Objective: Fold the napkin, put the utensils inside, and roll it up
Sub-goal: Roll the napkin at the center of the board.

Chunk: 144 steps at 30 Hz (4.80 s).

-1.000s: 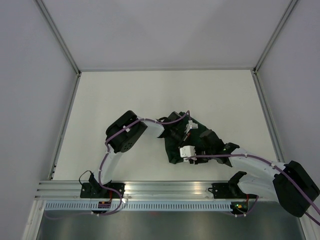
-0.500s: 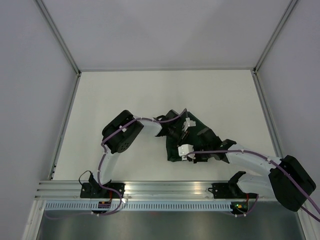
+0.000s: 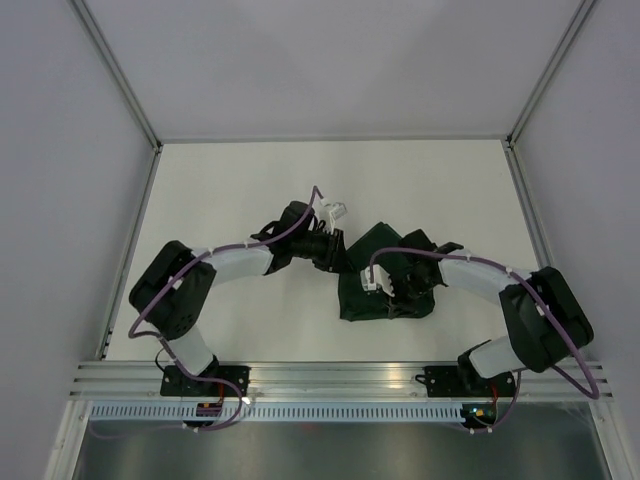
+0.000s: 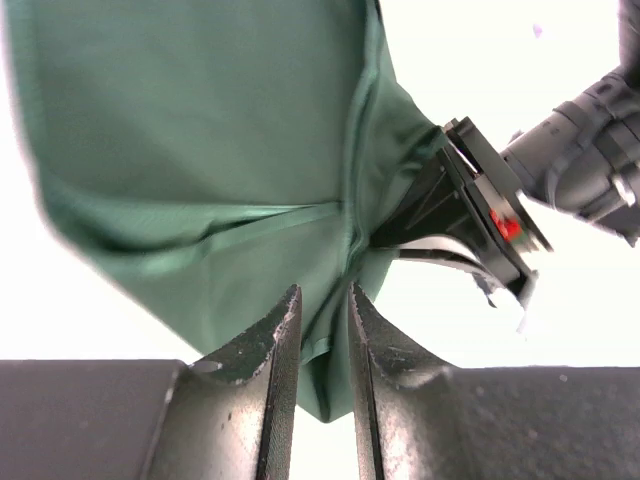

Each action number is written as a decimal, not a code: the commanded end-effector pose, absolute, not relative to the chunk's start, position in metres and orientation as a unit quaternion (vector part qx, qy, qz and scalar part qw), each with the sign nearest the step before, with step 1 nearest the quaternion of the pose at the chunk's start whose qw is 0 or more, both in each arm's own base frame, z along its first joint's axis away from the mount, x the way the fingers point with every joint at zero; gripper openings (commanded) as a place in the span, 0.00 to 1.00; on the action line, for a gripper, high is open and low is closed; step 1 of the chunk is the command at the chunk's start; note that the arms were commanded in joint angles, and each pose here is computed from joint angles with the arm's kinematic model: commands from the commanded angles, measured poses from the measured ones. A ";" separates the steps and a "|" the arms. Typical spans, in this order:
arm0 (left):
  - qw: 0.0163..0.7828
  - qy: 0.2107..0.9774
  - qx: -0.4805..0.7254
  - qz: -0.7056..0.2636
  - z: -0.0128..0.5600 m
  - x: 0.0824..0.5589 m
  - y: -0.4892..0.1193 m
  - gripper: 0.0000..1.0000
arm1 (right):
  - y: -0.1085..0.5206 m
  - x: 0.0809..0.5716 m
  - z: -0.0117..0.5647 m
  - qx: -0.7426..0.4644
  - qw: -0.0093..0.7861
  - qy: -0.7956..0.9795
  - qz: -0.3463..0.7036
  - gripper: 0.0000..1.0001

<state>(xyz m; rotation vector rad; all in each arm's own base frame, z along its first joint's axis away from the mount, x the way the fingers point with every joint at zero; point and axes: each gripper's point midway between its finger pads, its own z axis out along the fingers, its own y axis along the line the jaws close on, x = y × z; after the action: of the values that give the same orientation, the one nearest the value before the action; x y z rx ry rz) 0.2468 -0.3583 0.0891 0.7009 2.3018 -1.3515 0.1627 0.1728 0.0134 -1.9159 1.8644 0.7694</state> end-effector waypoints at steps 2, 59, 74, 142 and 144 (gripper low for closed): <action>0.326 0.816 0.202 -0.434 0.118 0.270 -0.339 0.29 | 0.162 0.144 0.016 -0.656 0.108 0.659 0.352 0.06; 0.340 0.651 0.639 -0.228 -0.006 0.133 -0.434 0.02 | 0.153 0.174 -0.001 -0.579 0.024 0.684 0.443 0.07; 0.190 0.716 0.562 -0.368 -0.017 0.121 -0.419 0.02 | 0.145 0.257 0.060 -0.540 0.188 0.731 0.373 0.60; 0.067 0.799 0.291 -0.522 0.064 0.220 -0.400 0.35 | 0.169 0.176 0.001 -0.690 0.215 0.666 0.188 0.11; 0.123 0.789 0.283 -0.531 0.091 0.236 -0.397 0.38 | 0.172 0.174 0.001 -0.687 0.208 0.666 0.201 0.11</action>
<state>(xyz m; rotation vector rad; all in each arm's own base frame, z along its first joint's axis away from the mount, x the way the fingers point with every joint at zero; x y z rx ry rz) 0.2026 -0.3936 0.0363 0.9345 2.4880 -1.5925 0.1907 0.1808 0.0129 -1.8846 1.7576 0.4919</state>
